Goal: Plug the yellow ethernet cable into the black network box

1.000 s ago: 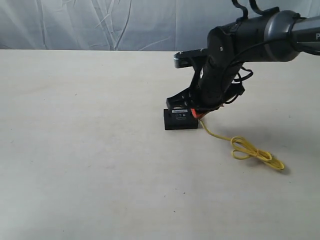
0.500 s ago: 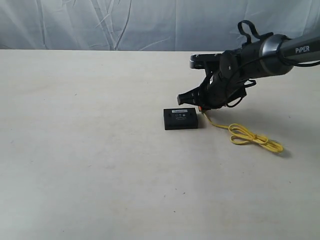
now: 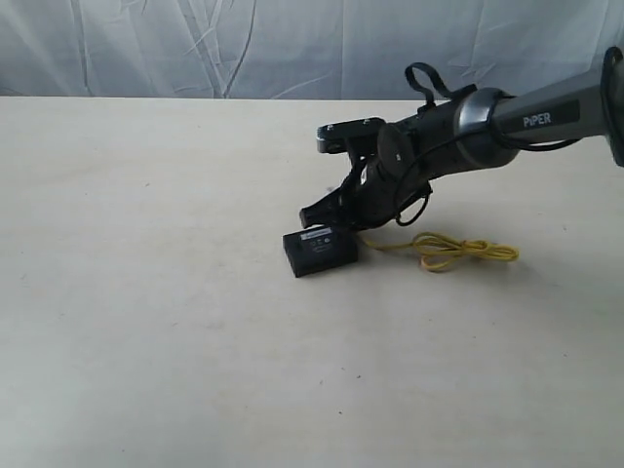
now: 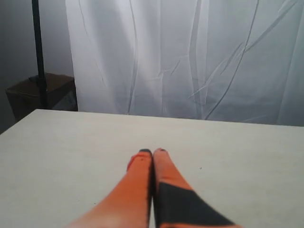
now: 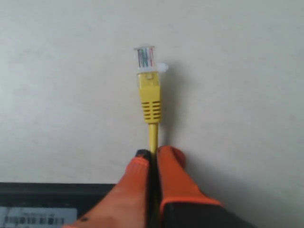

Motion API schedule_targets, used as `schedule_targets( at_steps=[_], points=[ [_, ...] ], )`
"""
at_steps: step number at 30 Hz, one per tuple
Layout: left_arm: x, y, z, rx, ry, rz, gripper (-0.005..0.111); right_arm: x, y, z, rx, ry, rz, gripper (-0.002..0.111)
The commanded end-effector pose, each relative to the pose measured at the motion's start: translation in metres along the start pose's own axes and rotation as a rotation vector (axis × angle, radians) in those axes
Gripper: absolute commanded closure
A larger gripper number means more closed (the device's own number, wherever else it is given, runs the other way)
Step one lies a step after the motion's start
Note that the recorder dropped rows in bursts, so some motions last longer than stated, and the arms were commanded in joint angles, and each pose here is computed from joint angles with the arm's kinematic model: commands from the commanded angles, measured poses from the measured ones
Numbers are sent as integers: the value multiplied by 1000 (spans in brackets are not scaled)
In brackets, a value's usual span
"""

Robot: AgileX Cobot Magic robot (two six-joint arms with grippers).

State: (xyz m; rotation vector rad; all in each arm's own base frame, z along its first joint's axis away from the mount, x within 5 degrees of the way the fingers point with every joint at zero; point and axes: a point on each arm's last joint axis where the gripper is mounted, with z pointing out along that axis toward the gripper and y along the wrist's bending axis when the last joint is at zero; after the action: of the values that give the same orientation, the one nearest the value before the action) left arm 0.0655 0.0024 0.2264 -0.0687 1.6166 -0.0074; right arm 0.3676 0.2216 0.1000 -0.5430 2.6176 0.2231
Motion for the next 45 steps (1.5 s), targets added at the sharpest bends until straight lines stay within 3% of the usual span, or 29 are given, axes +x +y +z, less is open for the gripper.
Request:
schedule_targets(
  at_steps=[1,7,13,17,23,29,34,39,45],
  points=[
    [-14,-1,12,1,90,16,107,4,22,1,-33,10,-17,109],
    [-35,-2,52,-1,246,53,107,-5,29,-16,-48,-34,-26,109],
    [-71,-5,120,35,447,160,107,-19,4,-58,-9,-31,-4,109],
    [-75,-16,180,176,624,202,107,-14,-9,-79,45,45,-54,109],
    [-42,-53,250,585,687,196,107,22,4,-85,7,152,-120,109],
    [10,-109,291,791,782,276,107,55,33,-88,-31,181,-249,109],
    [36,-151,318,961,819,310,107,66,55,-88,-60,184,-316,109],
    [59,-169,336,1137,897,265,107,71,72,-88,-81,173,-361,109],
    [81,-173,341,1190,944,248,107,73,78,-88,-89,167,-377,109]
  ],
)
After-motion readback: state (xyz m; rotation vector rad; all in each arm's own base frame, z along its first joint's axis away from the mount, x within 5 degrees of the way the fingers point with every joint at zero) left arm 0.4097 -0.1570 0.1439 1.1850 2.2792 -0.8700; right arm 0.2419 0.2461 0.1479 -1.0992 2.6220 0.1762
